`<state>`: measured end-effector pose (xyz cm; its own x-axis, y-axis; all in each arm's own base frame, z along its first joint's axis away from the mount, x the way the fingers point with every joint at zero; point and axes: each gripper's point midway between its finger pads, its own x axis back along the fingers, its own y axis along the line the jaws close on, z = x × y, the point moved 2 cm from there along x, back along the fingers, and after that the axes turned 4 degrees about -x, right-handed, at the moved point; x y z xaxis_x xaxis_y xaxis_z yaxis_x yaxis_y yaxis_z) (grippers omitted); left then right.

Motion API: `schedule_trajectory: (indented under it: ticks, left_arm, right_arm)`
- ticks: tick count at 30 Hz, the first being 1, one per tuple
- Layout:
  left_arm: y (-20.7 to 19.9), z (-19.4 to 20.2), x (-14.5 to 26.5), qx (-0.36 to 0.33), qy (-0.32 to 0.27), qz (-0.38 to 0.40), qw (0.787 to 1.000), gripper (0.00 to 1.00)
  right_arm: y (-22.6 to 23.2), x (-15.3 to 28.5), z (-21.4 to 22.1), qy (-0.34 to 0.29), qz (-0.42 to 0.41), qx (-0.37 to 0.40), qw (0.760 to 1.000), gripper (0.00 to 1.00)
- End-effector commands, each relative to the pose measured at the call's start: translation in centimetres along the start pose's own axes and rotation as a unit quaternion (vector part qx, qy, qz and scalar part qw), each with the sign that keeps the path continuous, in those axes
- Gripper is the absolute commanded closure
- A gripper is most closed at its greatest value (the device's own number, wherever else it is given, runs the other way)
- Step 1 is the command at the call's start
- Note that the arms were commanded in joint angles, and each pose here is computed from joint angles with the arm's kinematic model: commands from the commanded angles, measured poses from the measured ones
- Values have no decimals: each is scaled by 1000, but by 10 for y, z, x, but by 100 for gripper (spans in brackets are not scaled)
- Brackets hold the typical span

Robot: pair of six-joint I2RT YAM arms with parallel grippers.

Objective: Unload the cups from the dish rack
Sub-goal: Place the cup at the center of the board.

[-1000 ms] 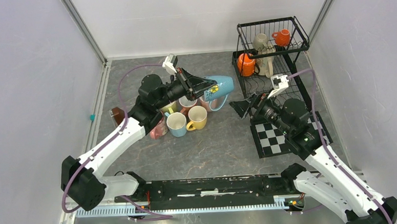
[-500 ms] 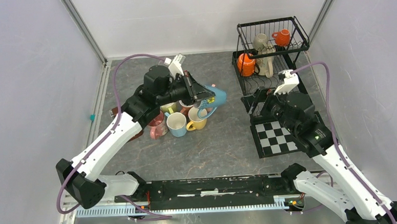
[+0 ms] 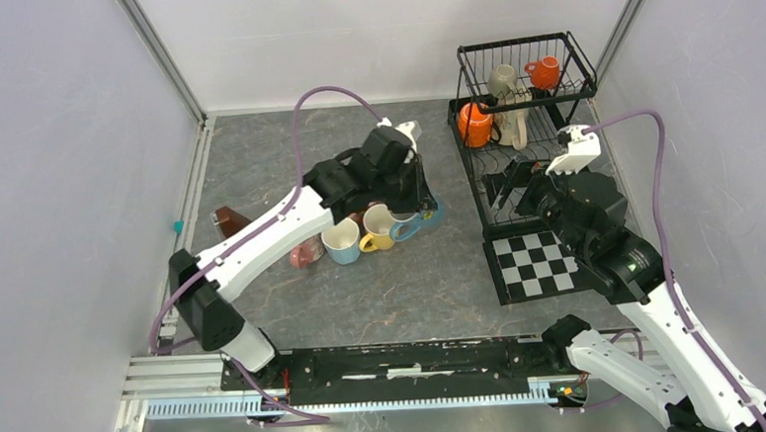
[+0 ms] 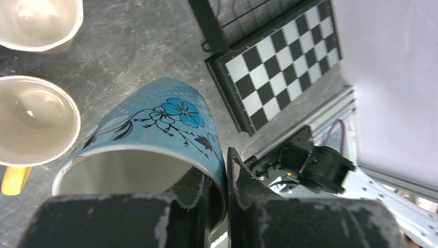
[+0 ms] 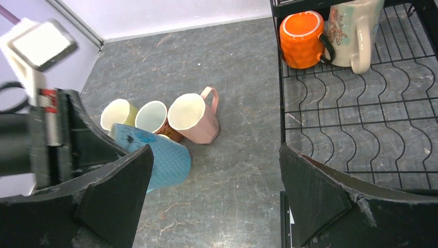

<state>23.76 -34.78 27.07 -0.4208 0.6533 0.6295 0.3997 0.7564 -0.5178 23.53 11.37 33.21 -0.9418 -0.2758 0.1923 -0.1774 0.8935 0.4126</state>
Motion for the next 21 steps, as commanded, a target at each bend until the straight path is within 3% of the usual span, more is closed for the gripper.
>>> schedule_trajectory:
  ticks: [1, 9, 21]
  left_arm:
    - [-12, -22, -8, -41, -52, -36, 997, 98]
    - [0, -5, -66, -37, -21, -88, 995, 98]
    - [32, 17, -113, -75, 29, -150, 985, 98]
  right_arm:
    - [3, 6, -23, -28, 6, -1, 1000, 2]
    - [0, 14, -29, -36, 18, -2, 999, 2]
    - [-6, 24, -34, -46, 29, -2, 999, 2]
